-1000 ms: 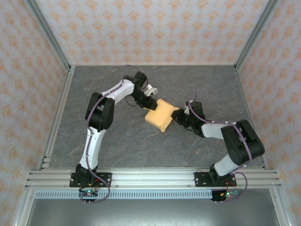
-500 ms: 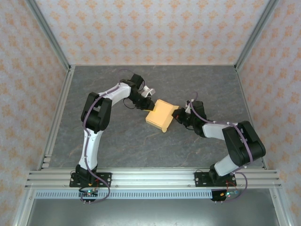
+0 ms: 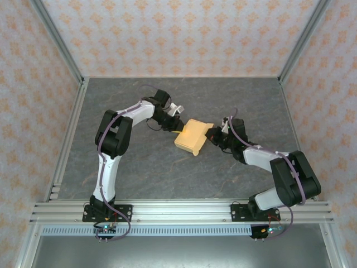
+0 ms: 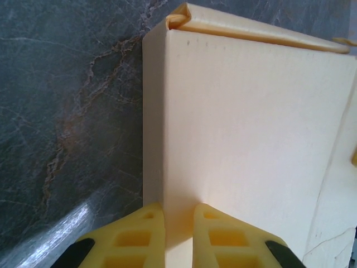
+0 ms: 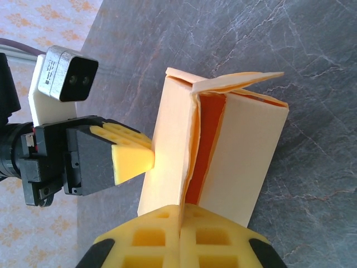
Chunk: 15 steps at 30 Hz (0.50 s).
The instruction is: Fold the paper box
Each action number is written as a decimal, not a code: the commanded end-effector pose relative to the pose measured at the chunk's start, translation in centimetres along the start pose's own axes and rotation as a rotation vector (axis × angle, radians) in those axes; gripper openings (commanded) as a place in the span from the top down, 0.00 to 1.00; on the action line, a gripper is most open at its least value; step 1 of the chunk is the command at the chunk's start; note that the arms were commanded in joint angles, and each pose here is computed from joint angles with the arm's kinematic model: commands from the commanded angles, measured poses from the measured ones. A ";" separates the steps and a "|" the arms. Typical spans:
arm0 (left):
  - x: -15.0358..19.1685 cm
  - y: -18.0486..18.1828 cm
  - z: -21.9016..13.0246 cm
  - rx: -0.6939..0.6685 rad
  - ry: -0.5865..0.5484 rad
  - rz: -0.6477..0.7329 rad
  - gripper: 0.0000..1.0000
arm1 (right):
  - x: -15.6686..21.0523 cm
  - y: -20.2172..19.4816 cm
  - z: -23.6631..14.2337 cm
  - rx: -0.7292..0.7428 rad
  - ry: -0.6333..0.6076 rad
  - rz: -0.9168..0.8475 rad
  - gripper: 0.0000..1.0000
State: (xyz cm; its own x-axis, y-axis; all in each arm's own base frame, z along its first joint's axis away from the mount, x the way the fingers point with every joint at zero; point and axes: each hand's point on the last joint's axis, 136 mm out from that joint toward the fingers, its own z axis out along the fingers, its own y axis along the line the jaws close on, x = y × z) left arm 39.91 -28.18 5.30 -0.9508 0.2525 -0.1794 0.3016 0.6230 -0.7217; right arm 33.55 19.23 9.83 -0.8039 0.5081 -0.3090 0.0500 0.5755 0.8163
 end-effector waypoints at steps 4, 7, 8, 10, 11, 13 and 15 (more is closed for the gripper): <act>1.6 -0.6 2.0 -0.011 0.065 0.000 0.87 | -2.1 4.4 -0.6 -0.121 -0.055 -0.069 1.00; 1.5 -0.6 2.1 -0.007 0.066 -0.002 0.87 | -2.3 4.6 -0.8 -0.118 -0.063 -0.074 1.00; 1.5 -0.6 2.1 -0.004 0.065 0.000 0.87 | -2.4 4.7 -0.9 -0.118 -0.065 -0.075 1.00; 1.4 -0.7 2.1 -0.002 0.065 0.001 0.87 | -2.4 4.9 -1.0 -0.119 -0.066 -0.077 1.00; 1.3 -0.9 2.0 0.002 0.063 0.003 0.86 | -2.4 4.9 -1.0 -0.119 -0.066 -0.076 1.00; 1.2 -1.0 2.0 0.008 0.060 0.006 0.86 | -2.5 5.0 -1.1 -0.119 -0.067 -0.079 1.00; 1.2 -1.1 1.9 0.011 0.060 0.007 0.86 | -2.6 5.1 -1.2 -0.117 -0.071 -0.081 1.00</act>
State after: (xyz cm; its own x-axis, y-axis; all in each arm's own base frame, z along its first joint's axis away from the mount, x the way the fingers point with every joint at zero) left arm 39.87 -28.36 5.43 -0.9498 0.2551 -0.1811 0.3042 0.6175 -0.7253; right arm 33.52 19.15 10.39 -0.8038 0.5111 -0.3043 0.0568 0.5752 0.8160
